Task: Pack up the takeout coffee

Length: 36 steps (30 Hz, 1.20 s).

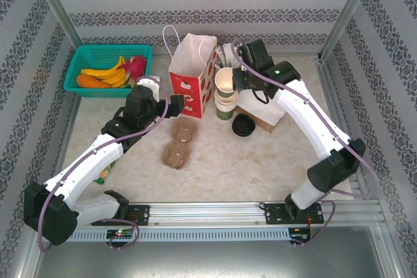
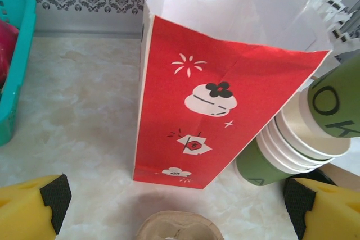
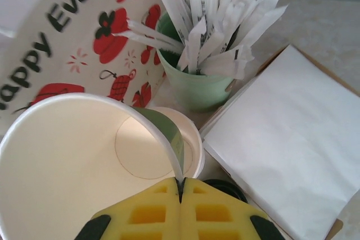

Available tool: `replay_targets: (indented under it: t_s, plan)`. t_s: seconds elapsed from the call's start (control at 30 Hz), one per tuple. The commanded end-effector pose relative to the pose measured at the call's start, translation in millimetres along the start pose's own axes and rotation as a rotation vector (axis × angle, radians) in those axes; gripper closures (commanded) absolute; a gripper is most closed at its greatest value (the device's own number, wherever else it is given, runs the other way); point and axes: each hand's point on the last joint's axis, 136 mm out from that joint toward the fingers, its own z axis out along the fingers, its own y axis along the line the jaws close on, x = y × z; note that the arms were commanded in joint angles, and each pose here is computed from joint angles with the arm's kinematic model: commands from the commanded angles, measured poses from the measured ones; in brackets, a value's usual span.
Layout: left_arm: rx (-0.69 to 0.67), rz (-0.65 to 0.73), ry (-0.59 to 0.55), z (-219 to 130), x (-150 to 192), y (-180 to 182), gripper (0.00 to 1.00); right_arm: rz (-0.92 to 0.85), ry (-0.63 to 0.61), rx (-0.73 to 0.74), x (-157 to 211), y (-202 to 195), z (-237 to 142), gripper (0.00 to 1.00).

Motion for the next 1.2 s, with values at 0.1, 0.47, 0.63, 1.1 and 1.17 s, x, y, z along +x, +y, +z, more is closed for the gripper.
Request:
replay_targets:
  t_s: [0.1,0.47,0.63,1.1,1.17]
  plan:
    - [0.026,-0.065,0.047,-2.3,-5.8,-10.2,0.01,0.019,-0.075,0.002,7.2,-3.2,-30.8,1.00]
    - [-0.053,-0.178,0.357,6.7,52.1,-3.4,0.01,0.129,0.030,-0.053,88.6,23.2,-11.3,1.00]
    - [-0.124,-0.211,0.423,4.9,73.5,8.9,0.01,0.181,0.091,-0.042,124.4,29.1,16.5,1.00]
    - [-0.126,-0.279,0.644,23.4,129.0,-10.6,0.01,0.103,0.223,-0.035,178.2,51.5,59.3,1.00]
    - [-0.124,-0.268,0.650,23.5,130.1,-12.5,0.01,0.093,0.243,-0.024,182.4,51.7,60.7,1.00]
